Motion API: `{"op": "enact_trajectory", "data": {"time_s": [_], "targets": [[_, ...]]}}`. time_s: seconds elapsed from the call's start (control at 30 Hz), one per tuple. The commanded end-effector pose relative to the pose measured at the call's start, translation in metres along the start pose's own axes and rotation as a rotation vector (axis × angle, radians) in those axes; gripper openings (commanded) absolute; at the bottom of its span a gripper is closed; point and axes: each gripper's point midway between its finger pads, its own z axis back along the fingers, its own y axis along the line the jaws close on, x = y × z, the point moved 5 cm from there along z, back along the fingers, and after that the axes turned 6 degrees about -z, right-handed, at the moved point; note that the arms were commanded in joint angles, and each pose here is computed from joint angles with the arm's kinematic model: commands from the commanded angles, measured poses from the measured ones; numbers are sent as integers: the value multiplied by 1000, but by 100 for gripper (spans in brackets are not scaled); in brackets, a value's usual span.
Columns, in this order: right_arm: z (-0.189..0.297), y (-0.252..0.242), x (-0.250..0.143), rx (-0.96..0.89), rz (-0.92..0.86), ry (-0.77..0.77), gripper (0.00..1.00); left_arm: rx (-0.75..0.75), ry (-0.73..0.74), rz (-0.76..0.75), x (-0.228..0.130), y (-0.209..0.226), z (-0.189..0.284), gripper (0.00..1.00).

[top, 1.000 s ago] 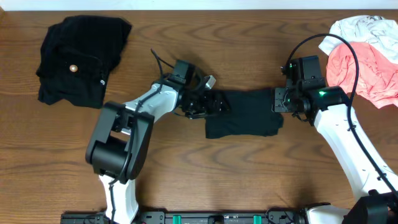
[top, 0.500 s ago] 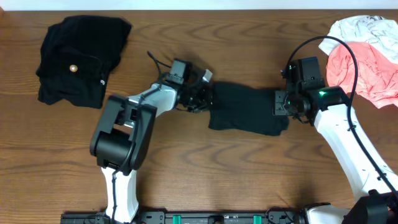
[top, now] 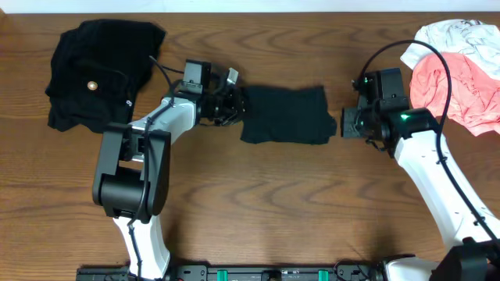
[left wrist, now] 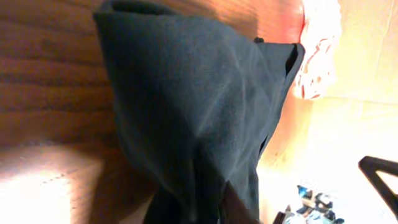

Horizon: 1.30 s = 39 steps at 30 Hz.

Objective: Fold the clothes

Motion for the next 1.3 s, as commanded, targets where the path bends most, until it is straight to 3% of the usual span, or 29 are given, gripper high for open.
{"op": "enact_trajectory", "data": {"time_s": [0.0, 0.03, 0.17, 0.27, 0.4, 0.63, 1.0, 1.27], "targets": [[-12, 12, 7, 89, 0, 3, 1, -9, -16, -47, 6, -13, 3, 44], [-16, 16, 9, 112, 9, 1, 1, -7, -16, -46, 6, -13, 3, 56], [-41, 34, 13, 184, 61, -6, 1, -5, -15, -55, 6, -12, 3, 85], [-63, 45, 14, 204, 83, -11, 1, 28, -15, -59, 4, -8, 3, 96], [-91, 58, 10, 220, 111, -5, 1, 146, -18, -17, 0, 9, 4, 100], [-125, 75, 8, 252, 147, -36, 1, 217, -33, -9, -3, 22, 4, 98], [-162, 83, -9, 329, 129, 19, 1, 146, 39, 57, -16, 35, -22, 98], [-163, 99, -11, 418, 137, 19, 1, 128, 92, 84, -29, 36, -40, 98]]}}
